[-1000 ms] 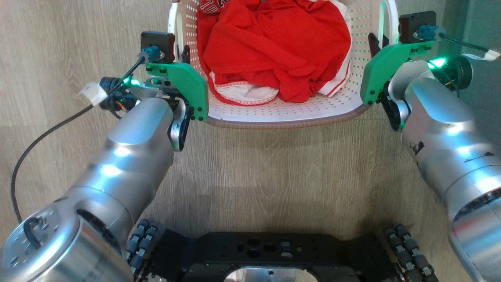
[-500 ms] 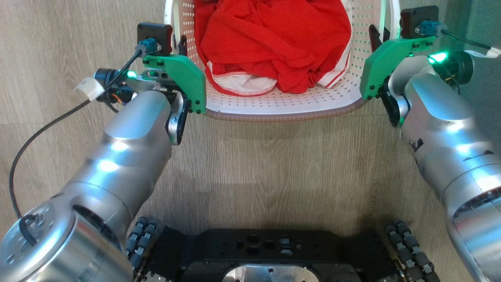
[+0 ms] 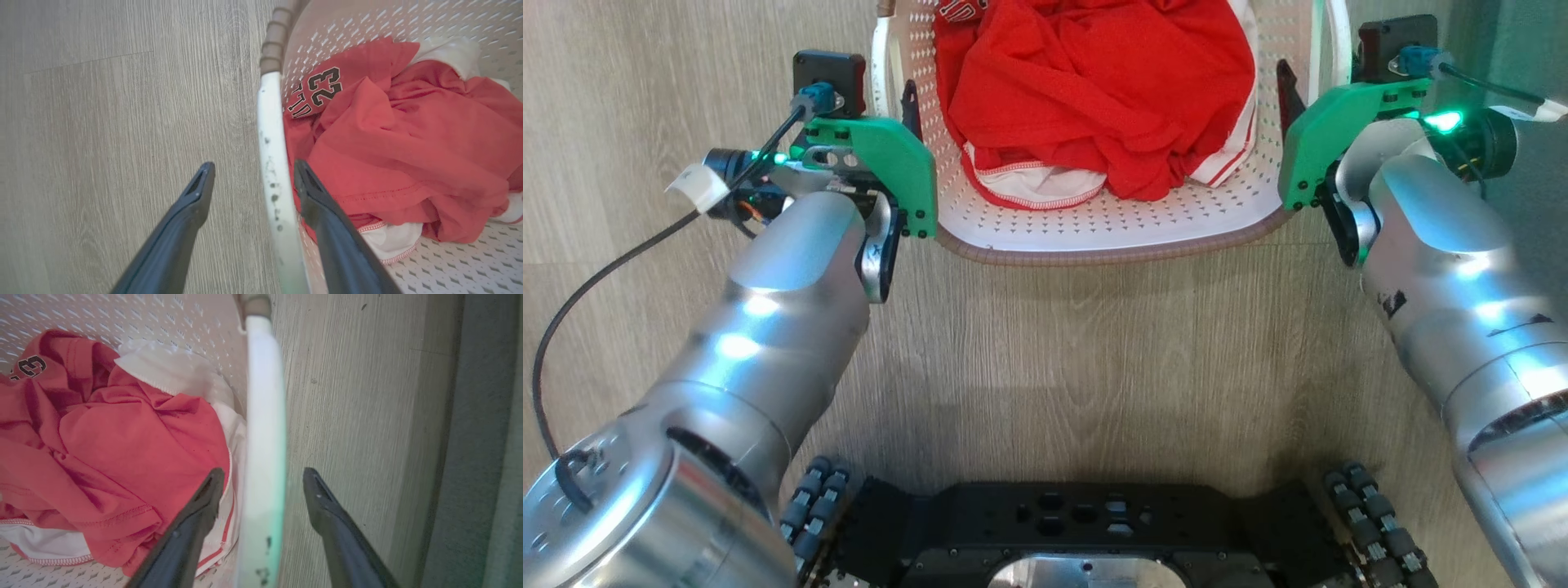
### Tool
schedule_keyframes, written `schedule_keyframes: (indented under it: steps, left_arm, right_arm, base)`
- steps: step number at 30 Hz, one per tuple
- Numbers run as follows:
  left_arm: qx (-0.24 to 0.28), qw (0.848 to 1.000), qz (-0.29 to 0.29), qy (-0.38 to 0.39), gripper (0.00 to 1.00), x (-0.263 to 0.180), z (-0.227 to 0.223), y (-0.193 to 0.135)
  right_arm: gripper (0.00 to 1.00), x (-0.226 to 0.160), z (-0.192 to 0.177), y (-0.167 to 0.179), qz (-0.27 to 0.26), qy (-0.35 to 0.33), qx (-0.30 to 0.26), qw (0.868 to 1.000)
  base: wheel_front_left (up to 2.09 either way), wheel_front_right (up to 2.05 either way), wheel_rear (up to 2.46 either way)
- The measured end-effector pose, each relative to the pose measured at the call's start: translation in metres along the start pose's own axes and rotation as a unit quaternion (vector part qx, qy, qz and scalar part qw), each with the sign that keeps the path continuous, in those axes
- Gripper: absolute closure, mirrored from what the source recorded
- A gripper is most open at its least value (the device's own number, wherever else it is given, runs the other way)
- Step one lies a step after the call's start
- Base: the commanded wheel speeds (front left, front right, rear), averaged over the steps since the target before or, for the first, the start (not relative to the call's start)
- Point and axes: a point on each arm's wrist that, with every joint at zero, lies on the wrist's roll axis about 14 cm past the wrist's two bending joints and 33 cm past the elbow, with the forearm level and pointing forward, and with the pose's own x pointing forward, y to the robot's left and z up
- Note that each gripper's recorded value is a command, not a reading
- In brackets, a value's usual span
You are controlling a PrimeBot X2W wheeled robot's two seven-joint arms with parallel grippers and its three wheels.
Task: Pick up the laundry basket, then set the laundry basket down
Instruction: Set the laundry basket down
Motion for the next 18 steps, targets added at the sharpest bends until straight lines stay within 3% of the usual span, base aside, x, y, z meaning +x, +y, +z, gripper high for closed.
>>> schedule_keyframes:
  steps: [10,18]
  left_arm:
    - [-0.001,1.0,0.011,-0.021,0.0,-0.008,0.019,0.002]
    - [-0.015,0.998,0.006,-0.061,0.0,-0.028,0.045,-0.004]
  right_arm:
    - [0.0,-0.01,0.022,-0.002,-0.007,-0.027,-0.007,1.0]
    - [0.0,-0.03,0.06,-0.001,-0.014,-0.071,-0.018,0.997]
  base:
    - [0.0,0.0,0.0]
    - [0.0,0.0,0.0]
